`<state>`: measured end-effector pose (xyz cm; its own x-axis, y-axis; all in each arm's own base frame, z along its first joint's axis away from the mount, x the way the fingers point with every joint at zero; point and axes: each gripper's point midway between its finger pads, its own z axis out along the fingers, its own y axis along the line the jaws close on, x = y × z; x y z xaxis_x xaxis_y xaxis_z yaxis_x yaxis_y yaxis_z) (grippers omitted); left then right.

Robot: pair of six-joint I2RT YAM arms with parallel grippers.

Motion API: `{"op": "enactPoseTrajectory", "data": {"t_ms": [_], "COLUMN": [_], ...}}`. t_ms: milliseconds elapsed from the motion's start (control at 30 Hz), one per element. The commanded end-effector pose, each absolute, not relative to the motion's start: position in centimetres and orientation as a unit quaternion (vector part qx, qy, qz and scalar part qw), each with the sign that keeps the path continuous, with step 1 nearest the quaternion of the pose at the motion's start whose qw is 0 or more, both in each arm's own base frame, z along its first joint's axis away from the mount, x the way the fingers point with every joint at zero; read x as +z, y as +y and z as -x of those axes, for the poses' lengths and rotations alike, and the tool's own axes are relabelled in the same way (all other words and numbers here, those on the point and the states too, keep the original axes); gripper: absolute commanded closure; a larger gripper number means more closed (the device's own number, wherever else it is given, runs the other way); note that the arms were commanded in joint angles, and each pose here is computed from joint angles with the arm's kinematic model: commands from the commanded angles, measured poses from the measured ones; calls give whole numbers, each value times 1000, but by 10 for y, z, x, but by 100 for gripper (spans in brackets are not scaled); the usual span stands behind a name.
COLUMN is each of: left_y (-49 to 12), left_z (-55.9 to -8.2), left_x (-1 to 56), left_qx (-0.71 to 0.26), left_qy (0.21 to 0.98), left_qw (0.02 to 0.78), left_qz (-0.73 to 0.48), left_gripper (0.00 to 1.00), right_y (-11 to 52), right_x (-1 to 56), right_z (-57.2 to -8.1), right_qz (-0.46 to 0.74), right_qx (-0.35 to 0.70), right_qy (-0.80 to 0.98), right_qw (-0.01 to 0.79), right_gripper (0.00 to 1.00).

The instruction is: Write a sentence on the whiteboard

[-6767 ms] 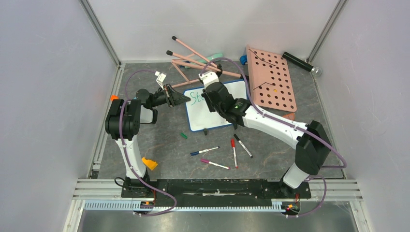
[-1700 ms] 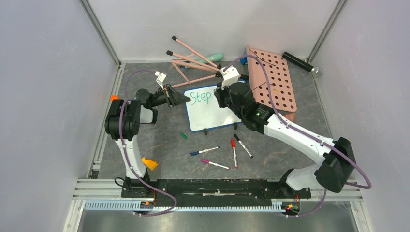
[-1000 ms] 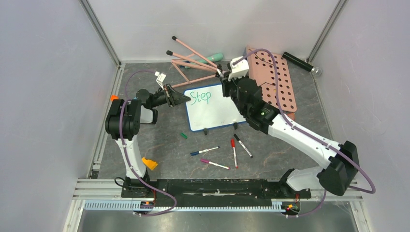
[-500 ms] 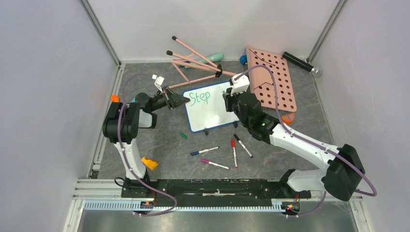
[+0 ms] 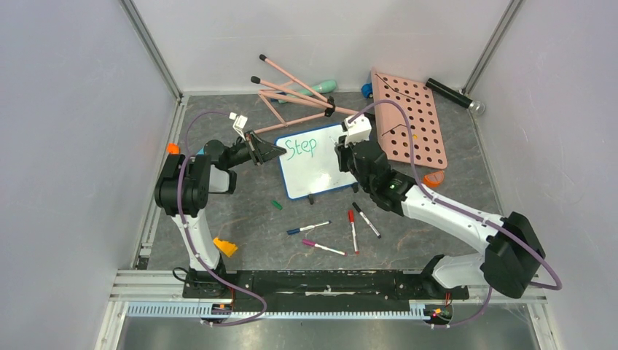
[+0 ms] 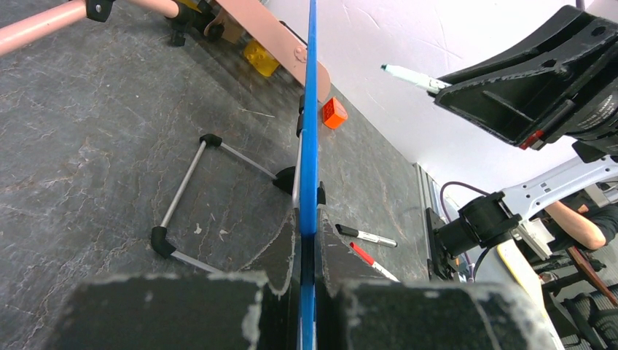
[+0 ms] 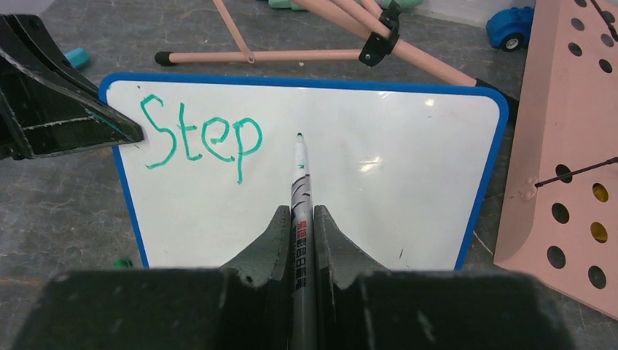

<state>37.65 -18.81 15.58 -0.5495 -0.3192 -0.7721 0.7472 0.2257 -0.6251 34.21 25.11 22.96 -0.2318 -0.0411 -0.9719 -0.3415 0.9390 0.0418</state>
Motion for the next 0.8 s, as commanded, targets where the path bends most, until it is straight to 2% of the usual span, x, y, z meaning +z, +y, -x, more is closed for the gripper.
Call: {"op": "enactPoseTrajectory", "data": {"t_ms": [0,533,767], "left_y": [-190,-196,-196], "left_z": [-377,-372,-372], "left_x": [180,182,182], "left_qx": [-582,-588,-588], "left_qy": [610,606,606], "left_qw": [491,481,481], "left_qz": [-219,-237,-237], "left_gripper": [98,98,94], "right_y": [256,268,267], "right_x": [246,238,231], "right_z": [-351,-372,-384], "right_qz": [110,99,92], "right_qx": [128,136,130], "right_qy": [770,789,795], "right_qw": [616,591,585], "right_gripper": [100,100,100]}}
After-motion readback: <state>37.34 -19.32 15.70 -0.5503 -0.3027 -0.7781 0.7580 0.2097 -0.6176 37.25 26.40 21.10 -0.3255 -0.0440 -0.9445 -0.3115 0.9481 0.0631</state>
